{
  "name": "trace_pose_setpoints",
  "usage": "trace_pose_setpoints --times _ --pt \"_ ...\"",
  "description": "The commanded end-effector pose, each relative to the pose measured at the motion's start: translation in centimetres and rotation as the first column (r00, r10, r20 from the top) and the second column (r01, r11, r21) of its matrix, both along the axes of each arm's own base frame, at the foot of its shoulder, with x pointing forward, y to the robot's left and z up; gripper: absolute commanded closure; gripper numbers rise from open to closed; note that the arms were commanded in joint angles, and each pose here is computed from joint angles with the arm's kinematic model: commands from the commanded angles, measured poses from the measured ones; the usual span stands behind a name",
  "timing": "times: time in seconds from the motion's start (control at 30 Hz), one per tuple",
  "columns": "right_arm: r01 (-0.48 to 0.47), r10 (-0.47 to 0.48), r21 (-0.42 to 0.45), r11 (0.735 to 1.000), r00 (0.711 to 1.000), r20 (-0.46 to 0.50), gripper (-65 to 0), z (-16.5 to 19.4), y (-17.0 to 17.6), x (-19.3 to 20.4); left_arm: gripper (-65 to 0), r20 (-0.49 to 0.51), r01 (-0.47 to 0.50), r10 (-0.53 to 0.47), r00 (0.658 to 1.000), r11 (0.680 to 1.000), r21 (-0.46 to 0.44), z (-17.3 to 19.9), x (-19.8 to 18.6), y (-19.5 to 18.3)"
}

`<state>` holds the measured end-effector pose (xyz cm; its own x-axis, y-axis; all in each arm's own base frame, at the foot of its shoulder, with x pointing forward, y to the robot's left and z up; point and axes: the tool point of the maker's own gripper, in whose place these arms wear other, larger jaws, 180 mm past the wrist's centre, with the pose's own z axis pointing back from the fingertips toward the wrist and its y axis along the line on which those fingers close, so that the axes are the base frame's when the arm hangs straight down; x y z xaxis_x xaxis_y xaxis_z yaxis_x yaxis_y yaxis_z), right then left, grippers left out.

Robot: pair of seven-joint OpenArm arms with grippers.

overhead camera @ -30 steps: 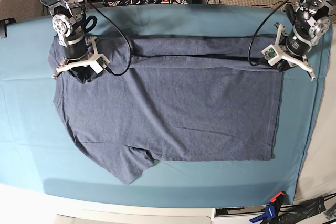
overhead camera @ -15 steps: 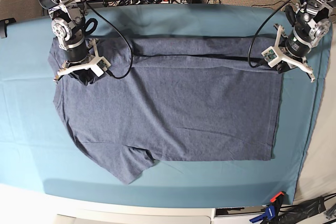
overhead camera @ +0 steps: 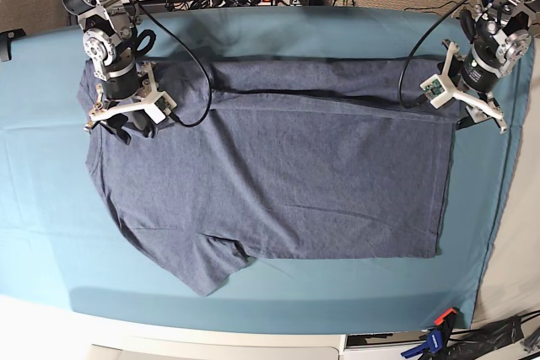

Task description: Fold the T-shirt properly

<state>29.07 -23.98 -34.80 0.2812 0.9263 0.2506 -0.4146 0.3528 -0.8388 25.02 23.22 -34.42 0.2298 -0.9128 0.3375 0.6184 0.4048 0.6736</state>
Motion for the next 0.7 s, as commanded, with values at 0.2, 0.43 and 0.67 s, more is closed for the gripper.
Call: trace_pose_setpoints --times 0.2,0.43,0.67 --pt "0.000 0.011 -0.129 0.992 0.996 0.087 -29.4 4.7 -0.8 -0.3 -32.4 -0.010 0.005 -0.004 1.000 0.999 0.042 1.0 -0.6 -0.1" --pt "-0.091 0.084 -0.213 0.973 0.996 -0.041 -29.4 5.5 0.2 -5.3 -32.4 -0.064 0.041 -0.041 0.997 0.999 0.003 1.2 -3.8 -2.5" --pt "-0.192 0.117 -0.210 0.959 0.938 -0.325 -29.5 1.1 -0.1 -10.7 -32.4 -0.094 0.041 -0.041 0.995 0.999 -0.002 0.6 -5.0 -2.7"
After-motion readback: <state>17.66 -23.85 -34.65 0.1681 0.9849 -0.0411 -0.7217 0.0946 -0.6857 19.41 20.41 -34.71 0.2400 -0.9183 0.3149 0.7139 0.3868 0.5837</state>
